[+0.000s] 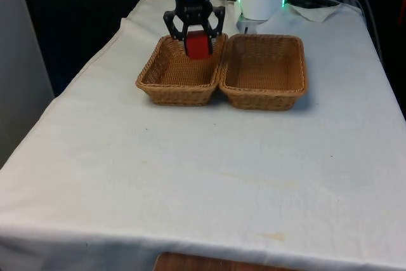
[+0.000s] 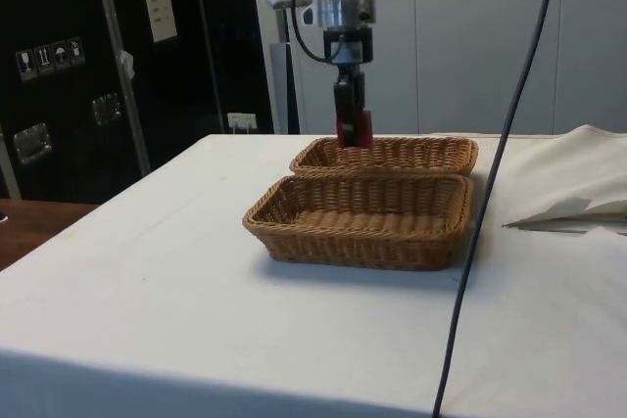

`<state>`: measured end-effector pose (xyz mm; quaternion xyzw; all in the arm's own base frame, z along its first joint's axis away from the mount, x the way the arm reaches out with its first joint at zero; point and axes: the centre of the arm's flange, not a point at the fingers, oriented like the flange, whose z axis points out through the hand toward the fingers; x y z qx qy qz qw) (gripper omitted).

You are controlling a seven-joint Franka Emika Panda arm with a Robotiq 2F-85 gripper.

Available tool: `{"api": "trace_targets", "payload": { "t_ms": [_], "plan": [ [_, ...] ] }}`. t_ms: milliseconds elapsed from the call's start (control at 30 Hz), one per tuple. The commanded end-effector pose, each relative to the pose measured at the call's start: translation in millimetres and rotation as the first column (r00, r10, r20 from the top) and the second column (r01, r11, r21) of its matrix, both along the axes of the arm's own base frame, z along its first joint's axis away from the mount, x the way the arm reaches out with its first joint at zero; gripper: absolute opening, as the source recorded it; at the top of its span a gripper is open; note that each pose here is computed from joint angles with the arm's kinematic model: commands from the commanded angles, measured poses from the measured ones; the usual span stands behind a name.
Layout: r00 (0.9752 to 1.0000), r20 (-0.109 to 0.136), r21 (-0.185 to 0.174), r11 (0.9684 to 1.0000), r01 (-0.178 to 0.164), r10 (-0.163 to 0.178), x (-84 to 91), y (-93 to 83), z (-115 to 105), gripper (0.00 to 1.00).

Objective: Pick up the red cube and place it into the right basket.

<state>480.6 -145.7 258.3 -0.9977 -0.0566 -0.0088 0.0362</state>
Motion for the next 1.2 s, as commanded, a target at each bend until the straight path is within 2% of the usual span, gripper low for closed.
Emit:
{"api": "trace_targets", "payload": {
  "t_ms": [0, 167, 200, 233, 400, 433, 500, 700, 733, 767, 800, 1067, 1100, 1133, 1167],
  "plan": [
    [1.0000, 0.008, -0.016, 0.9999, -0.001, 0.001, -3.9, -1.7, -1, 0.02],
    [0.9999, 0.015, -0.036, 0.9994, -0.003, 0.004, -18.4, -2.1, -13, 0.02],
    [0.9999, 0.010, -0.023, 0.9997, -0.001, 0.001, -17.0, -1.0, -13, 0.02],
    [0.9998, 0.018, -0.039, 0.9992, -0.001, 0.001, -20.7, -3.1, -15, 0.02],
    [0.9995, 0.031, -0.059, 0.9982, 0.010, -0.008, -31.5, -10.0, -24, 0.02],
    [0.9997, 0.024, -0.048, 0.9988, 0.008, -0.007, -30.6, -6.0, -24, 0.02],
    [0.9992, 0.036, -0.070, 0.9974, 0.018, -0.015, -34.7, -15.2, -28, 0.02],
    [0.9987, 0.041, -0.089, 0.9955, 0.033, -0.029, -41.1, -19.1, -36, 0.02],
    [0.9986, 0.040, -0.090, 0.9953, 0.036, -0.033, -42.9, -18.9, -38, 0.02],
    [0.9992, 0.025, -0.092, 0.9952, 0.033, -0.030, -41.1, -20.3, -39, 0.02],
    [0.9985, 0.041, -0.090, 0.9952, 0.039, -0.036, -44.0, -18.3, -40, 0.02],
    [0.9984, 0.034, -0.097, 0.9941, 0.049, -0.045, -49.9, -17.8, -47, 0.02],
    [0.9989, 0.020, -0.101, 0.9939, 0.045, -0.043, -49.4, -18.6, -49, 0.02],
    [0.9985, 0.032, -0.098, 0.9941, 0.047, -0.044, -49.7, -17.7, -47, 0.02],
    [0.9986, 0.030, -0.098, 0.9941, 0.046, -0.044, -49.8, -17.7, -47, 0.02]
  ]
}}
